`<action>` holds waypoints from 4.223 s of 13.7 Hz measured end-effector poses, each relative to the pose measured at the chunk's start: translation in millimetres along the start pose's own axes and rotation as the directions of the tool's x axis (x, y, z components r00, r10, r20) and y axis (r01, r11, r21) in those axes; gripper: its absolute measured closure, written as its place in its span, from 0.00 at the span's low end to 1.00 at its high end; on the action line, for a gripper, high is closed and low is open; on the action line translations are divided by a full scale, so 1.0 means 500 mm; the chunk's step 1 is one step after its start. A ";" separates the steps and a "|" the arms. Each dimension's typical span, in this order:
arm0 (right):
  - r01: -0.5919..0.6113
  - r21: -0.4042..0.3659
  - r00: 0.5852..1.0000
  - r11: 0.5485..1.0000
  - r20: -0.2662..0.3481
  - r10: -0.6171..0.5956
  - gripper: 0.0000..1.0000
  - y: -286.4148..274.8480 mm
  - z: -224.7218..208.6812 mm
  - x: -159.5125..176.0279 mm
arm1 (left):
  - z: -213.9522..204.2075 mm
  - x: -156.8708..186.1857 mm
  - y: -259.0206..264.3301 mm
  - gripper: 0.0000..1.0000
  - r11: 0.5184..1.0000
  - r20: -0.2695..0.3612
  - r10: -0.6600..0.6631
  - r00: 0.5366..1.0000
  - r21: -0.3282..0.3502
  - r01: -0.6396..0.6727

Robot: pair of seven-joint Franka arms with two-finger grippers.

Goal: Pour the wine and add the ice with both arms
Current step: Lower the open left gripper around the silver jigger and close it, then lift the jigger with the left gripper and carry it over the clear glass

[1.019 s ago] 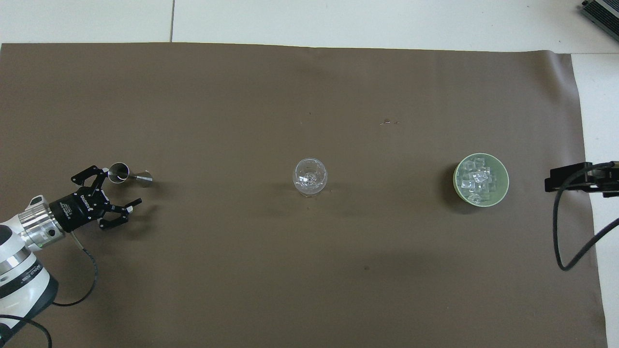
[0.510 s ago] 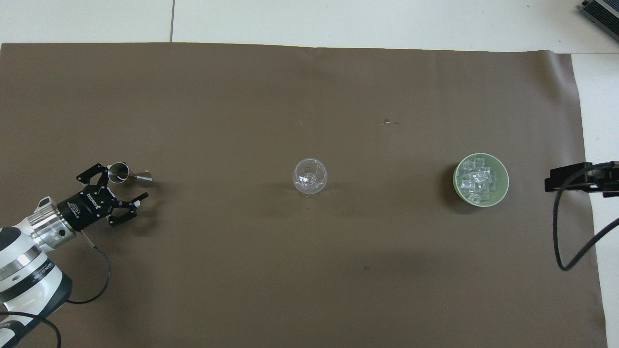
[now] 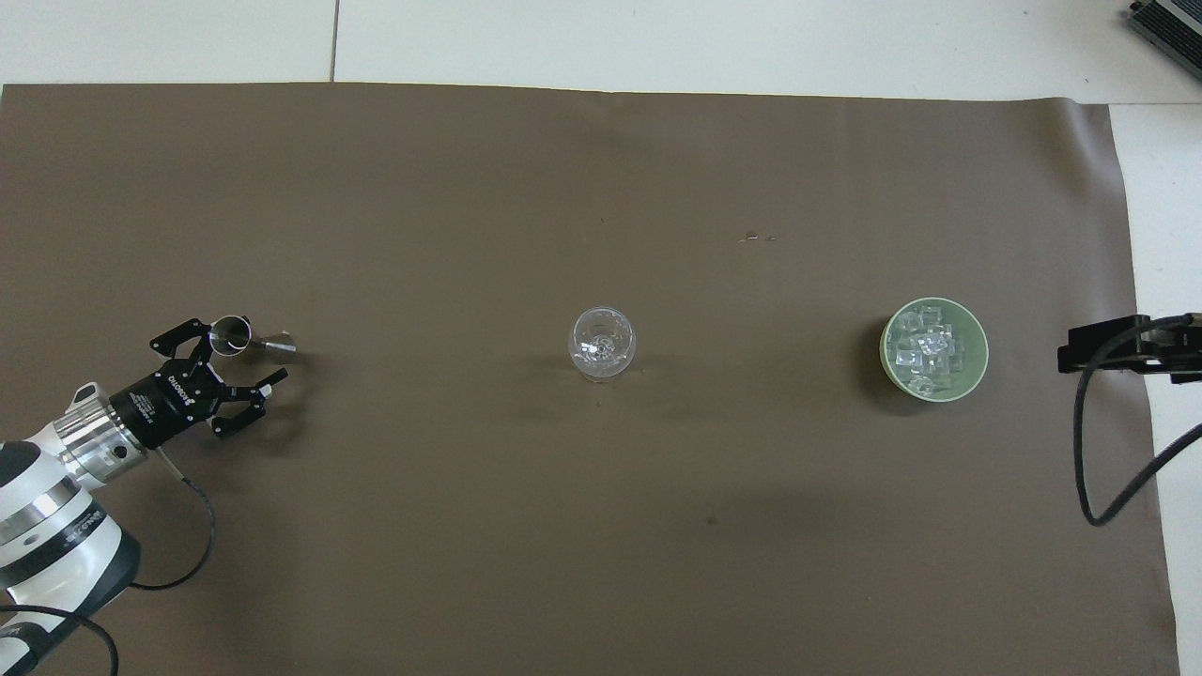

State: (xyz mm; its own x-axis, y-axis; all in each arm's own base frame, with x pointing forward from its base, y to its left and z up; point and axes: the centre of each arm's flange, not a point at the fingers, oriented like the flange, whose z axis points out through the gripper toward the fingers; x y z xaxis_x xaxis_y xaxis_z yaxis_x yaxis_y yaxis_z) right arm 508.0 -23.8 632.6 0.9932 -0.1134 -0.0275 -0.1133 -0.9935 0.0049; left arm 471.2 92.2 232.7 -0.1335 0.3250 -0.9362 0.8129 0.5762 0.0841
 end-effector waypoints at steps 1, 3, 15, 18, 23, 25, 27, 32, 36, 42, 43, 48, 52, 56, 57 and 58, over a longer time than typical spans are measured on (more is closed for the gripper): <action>0.000 0.000 1.000 1.000 0.000 0.000 0.00 0.000 0.000 0.000 | -0.001 0.001 0.001 0.60 1.000 -0.001 -0.001 1.000 -0.002 0.001; 0.000 0.000 1.000 1.000 0.000 0.000 0.00 0.000 0.000 0.000 | -0.003 -0.001 0.002 0.78 1.000 0.002 -0.006 1.000 -0.010 0.006; 0.000 0.000 1.000 1.000 0.000 0.000 0.00 0.000 0.000 0.000 | -0.027 -0.101 0.028 0.78 0.989 0.081 -0.144 0.986 -0.028 0.146; 0.000 0.000 1.000 1.000 0.000 0.000 0.00 0.000 0.000 0.000 | 0.007 -0.212 0.008 0.78 0.993 0.074 -0.116 0.991 -0.002 0.116; 0.000 0.000 1.000 1.000 0.000 0.000 0.00 0.000 0.000 0.000 | 0.082 -0.347 -0.062 0.78 0.995 -0.016 -0.100 0.995 -0.010 0.100; 0.000 0.000 1.000 1.000 0.000 0.000 0.00 0.000 0.000 0.000 | 0.107 -0.380 -0.090 0.78 0.996 -0.049 -0.088 0.995 -0.037 0.087; 0.000 0.000 1.000 1.000 0.000 0.000 0.00 0.000 0.000 0.000 | 0.149 -0.428 -0.136 0.78 0.996 -0.086 -0.074 0.994 -0.062 0.069; 0.000 0.000 1.000 1.000 0.000 0.000 0.00 0.000 0.000 0.000 | 0.237 -0.546 -0.251 0.78 0.996 -0.145 -0.016 0.989 -0.091 0.003; 0.000 0.000 1.000 1.000 0.000 0.000 0.00 0.000 0.000 0.000 | 0.271 -0.603 -0.318 0.78 0.992 -0.169 0.043 0.985 -0.109 -0.062; 0.000 0.000 1.000 1.000 0.000 0.000 0.00 0.000 0.000 0.000 | 0.297 -0.655 -0.380 0.78 0.961 -0.210 0.223 0.952 -0.117 -0.250; 0.000 0.000 1.000 1.000 0.000 0.000 0.00 0.000 0.000 0.000 | 0.305 -0.663 -0.391 0.78 0.950 -0.218 0.262 0.940 -0.112 -0.291; 0.000 0.000 1.000 1.000 0.000 0.000 0.00 0.000 0.000 0.000 | 0.339 -0.708 -0.427 0.78 0.882 -0.264 0.413 0.872 -0.124 -0.455; 0.000 0.000 1.000 1.000 0.000 0.000 0.00 0.000 0.000 0.000 | 0.354 -0.723 -0.434 0.78 0.804 -0.317 0.525 0.790 -0.121 -0.582; 0.000 0.000 1.000 1.000 0.000 0.000 0.00 0.000 0.000 0.000 | 0.370 -0.724 -0.456 0.78 0.728 -0.343 0.622 0.704 -0.077 -0.681; 0.000 0.000 1.000 1.000 0.000 0.000 0.00 0.000 0.000 0.000 | 0.371 -0.731 -0.454 0.78 0.708 -0.352 0.639 0.684 -0.077 -0.702; 0.000 0.000 1.000 1.000 0.000 0.000 0.00 0.000 0.000 0.000 | 0.372 -0.737 -0.451 0.78 0.689 -0.363 0.653 0.665 -0.081 -0.720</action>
State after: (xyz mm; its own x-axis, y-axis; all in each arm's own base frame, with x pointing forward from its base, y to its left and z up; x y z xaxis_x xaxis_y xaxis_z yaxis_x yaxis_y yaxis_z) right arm 508.0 -23.8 632.6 0.9932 -0.1134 -0.0275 -0.1133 -0.9935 0.0048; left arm 442.4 -297.1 495.5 0.2361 0.8645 -0.4438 0.6104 0.2233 0.7599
